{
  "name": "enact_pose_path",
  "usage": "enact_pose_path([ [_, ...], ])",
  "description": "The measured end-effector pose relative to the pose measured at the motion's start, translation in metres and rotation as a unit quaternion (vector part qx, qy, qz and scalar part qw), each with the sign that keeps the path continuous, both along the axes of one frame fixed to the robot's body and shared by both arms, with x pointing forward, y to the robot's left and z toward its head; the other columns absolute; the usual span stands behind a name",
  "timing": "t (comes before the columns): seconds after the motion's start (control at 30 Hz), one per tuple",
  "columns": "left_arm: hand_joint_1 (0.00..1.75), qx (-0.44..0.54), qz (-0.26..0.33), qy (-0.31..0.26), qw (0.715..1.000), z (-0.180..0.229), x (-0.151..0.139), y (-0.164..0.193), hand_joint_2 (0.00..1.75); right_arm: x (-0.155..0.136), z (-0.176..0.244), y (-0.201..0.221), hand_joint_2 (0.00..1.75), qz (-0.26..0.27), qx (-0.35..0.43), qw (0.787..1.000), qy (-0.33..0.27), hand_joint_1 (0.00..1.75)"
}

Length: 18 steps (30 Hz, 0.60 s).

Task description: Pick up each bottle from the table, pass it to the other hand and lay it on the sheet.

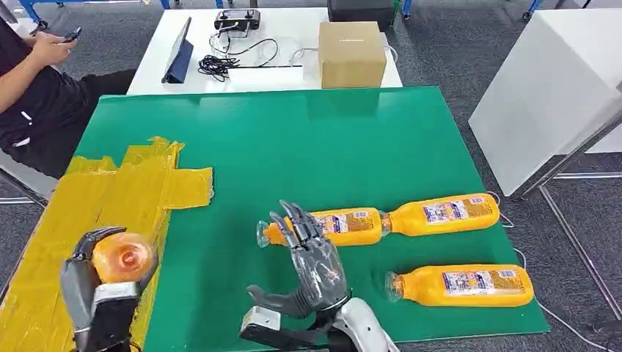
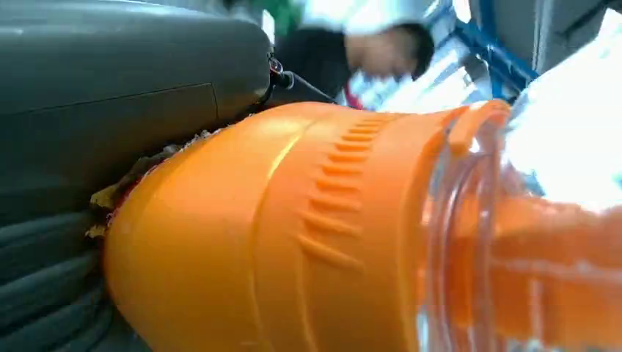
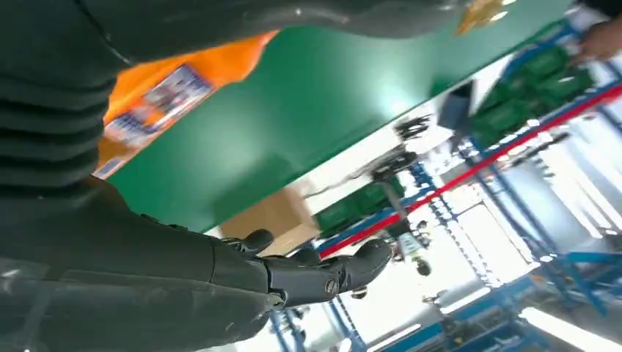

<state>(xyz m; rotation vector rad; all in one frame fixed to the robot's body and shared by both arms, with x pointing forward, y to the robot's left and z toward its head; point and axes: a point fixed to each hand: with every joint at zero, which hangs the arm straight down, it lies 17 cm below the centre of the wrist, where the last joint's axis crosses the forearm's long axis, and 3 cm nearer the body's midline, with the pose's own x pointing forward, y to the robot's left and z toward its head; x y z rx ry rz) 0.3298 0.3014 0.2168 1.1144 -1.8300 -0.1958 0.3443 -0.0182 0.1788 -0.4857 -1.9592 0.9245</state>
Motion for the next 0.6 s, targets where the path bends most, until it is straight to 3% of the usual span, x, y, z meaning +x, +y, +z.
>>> enact_pose_path([
  [0.17, 1.75, 0.063, 0.026, 0.142, 0.988, -0.069, 0.018, 0.009, 1.75, 0.012, -0.006, -0.025, 1.75, -0.035, -0.037, 0.999, 0.008, 0.0],
  [0.57, 1.75, 0.114, 0.015, 0.25, 0.961, -0.134, 0.028, 0.016, 1.75, 0.027, -0.01, -0.059, 1.75, -0.071, -0.062, 0.995, 0.013, 0.0],
  [0.6, 0.0, 0.114, 0.013, 0.253, 0.961, -0.136, 0.028, 0.016, 1.75, 0.027, -0.01, -0.061, 1.75, -0.072, -0.062, 0.995, 0.012, 0.0],
])
